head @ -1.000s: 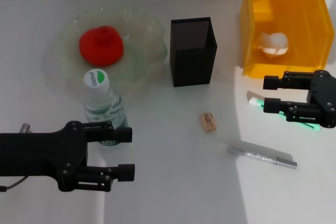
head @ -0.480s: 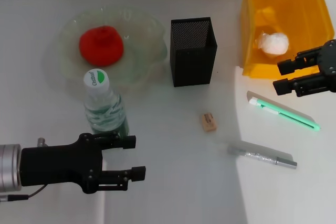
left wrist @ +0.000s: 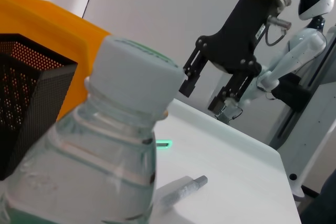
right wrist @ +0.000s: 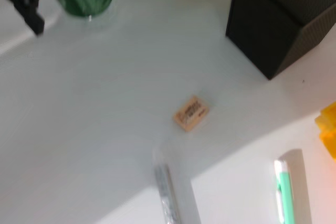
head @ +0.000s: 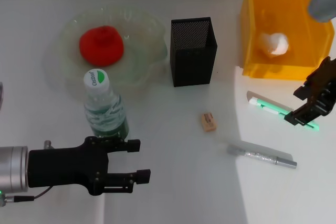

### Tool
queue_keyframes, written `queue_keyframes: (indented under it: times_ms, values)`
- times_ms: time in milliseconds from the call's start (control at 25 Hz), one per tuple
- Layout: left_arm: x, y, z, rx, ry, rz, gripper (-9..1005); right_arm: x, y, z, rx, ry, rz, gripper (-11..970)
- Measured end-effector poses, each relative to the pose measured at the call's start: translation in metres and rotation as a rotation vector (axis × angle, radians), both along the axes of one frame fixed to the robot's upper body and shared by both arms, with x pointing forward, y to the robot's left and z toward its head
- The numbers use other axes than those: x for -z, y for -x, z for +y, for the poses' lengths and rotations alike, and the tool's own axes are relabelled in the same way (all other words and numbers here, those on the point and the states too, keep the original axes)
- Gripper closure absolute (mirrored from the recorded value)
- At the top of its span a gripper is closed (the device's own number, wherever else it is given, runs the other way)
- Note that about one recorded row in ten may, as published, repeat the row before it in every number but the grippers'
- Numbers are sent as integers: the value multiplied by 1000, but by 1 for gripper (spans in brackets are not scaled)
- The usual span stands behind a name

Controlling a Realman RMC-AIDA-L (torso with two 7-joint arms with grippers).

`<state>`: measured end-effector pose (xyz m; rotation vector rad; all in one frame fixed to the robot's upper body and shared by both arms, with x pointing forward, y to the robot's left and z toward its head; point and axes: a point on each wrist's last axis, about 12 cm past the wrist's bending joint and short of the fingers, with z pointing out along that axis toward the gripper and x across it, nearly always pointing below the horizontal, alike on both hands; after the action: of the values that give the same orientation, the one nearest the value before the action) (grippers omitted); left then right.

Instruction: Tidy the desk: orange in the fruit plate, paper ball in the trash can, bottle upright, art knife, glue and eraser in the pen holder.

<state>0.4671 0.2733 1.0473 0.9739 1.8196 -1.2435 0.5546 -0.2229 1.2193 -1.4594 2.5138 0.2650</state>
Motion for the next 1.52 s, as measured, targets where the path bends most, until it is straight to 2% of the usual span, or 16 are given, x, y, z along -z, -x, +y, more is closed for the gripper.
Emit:
queue_keyframes:
  times_ms: [40, 280, 640, 1040, 1240, 1520]
  values:
    - [0, -1, 0, 0, 0, -1, 198, 8, -3, 5, 11, 35, 0, 359]
    - [-1, -2, -1, 2, 0, -3, 198, 25, -13, 8, 73, 51, 1, 359]
    - [1, -5, -7, 10, -1, 5, 197, 61, -36, 14, 131, 57, 7, 387]
    - [1, -8, -10, 16, -1, 10, 198, 74, -46, 21, 133, 62, -1, 444]
    - [2, -8, -10, 15, -3, 11, 197, 78, -49, 19, 129, 95, -10, 555]
    - [1, -9, -10, 14, -5, 11, 197, 82, -49, 21, 106, 109, -10, 586]
